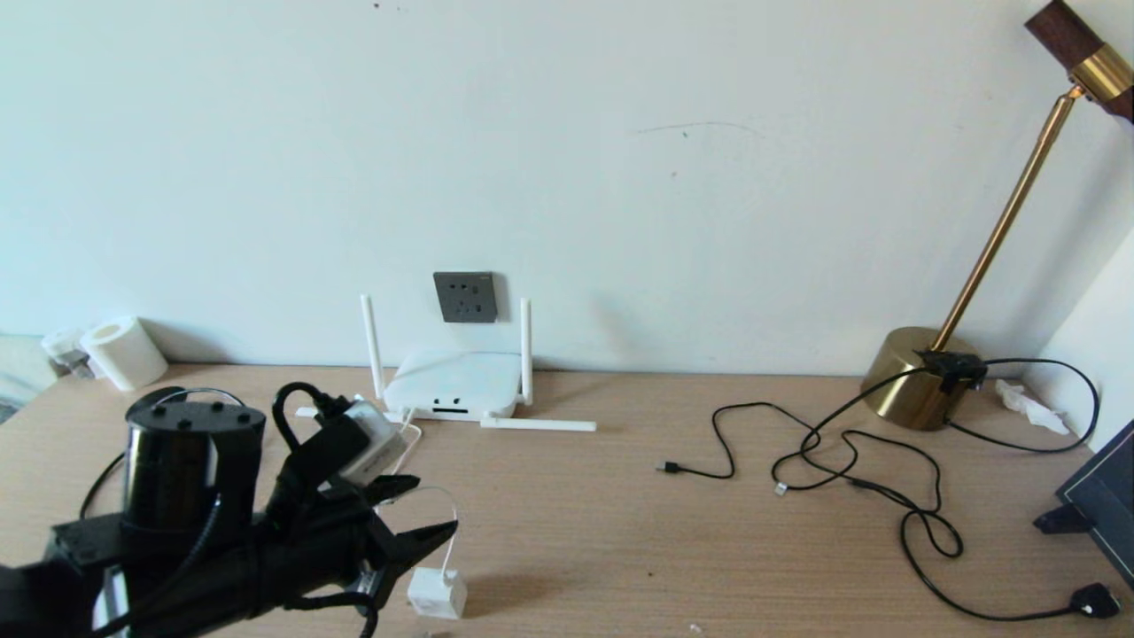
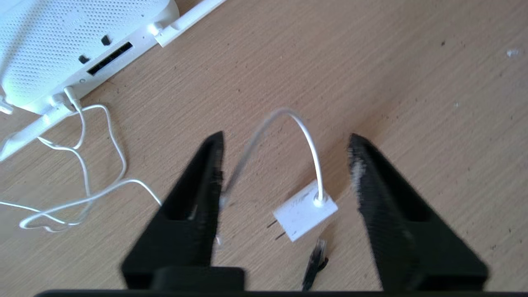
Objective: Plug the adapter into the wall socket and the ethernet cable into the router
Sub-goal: Pick up plug
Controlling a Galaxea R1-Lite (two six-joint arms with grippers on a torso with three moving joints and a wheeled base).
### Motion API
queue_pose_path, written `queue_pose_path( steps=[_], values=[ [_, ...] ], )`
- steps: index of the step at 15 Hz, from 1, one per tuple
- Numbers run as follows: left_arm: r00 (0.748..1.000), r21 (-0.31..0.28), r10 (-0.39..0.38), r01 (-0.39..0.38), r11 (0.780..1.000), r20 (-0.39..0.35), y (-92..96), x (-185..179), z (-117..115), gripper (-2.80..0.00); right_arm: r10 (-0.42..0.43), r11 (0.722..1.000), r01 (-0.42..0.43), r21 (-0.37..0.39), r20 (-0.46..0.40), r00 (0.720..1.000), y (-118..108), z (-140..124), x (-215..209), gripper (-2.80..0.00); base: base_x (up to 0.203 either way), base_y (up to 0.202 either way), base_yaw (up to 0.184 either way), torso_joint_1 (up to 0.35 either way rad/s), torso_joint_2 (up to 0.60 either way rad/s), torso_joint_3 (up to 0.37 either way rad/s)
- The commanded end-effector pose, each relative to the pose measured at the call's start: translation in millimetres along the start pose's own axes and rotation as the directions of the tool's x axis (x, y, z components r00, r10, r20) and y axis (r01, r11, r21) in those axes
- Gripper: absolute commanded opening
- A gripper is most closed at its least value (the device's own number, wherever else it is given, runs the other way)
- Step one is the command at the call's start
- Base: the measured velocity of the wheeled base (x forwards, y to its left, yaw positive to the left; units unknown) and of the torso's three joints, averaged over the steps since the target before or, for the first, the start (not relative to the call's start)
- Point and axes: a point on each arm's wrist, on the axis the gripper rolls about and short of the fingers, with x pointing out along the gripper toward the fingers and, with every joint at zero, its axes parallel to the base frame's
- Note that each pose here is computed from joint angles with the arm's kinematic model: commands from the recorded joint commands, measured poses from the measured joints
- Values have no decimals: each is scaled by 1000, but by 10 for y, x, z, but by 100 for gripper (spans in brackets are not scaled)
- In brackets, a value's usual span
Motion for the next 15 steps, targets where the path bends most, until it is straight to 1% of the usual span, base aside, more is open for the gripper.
queue_pose_path(
  steps=[1,4,5,8,9,10,11,12,13,14,15],
  values=[
    [1000,25,4,-5,1000,13,-7,-69,-1,0,0,1000,0,0,0,1000,0,0,0,0,0,0,0,0,0,0],
    [1000,119,-7,10,993,-25,-25,-169,-28,0,0,1000,0,0,0,1000,0,1,1,0,0,0,0,0,0,0],
    [1000,148,-1,4,989,-18,-4,-180,16,0,0,1000,0,0,-1,1000,0,1,1,0,0,0,0,0,0,0],
    [1000,208,14,-18,978,22,86,-164,254,0,0,1000,0,0,0,1000,0,1,1,0,0,0,0,0,0,0],
    [1000,237,13,-18,971,23,112,-167,329,0,0,1000,0,0,-1,1000,0,0,0,0,0,0,0,0,0,0],
    [1000,271,1,0,963,-1,123,-180,366,0,0,1000,0,0,-1,1000,0,0,0,0,0,0,0,0,0,0],
    [999,313,-22,33,949,-39,126,-207,387,0,0,1000,0,0,-1,1000,0,1,1,0,0,0,0,0,0,0],
    [995,353,-59,83,932,-79,122,-240,399,0,0,1000,0,0,-1,1000,0,1,1,0,0,0,0,0,0,0],
    [988,391,-99,139,910,-123,116,-279,409,0,0,1000,0,0,-1,1000,0,1,1,0,0,0,0,0,0,0],
    [976,438,-133,196,877,-171,108,-328,415,0,0,1000,0,0,-2,1000,0,0,1,0,0,0,0,0,0,0],
    [965,500,-155,243,832,-210,106,-362,425,0,1,1000,-1,0,-1,1000,0,1,1,0,0,0,0,0,0,0]
  ],
)
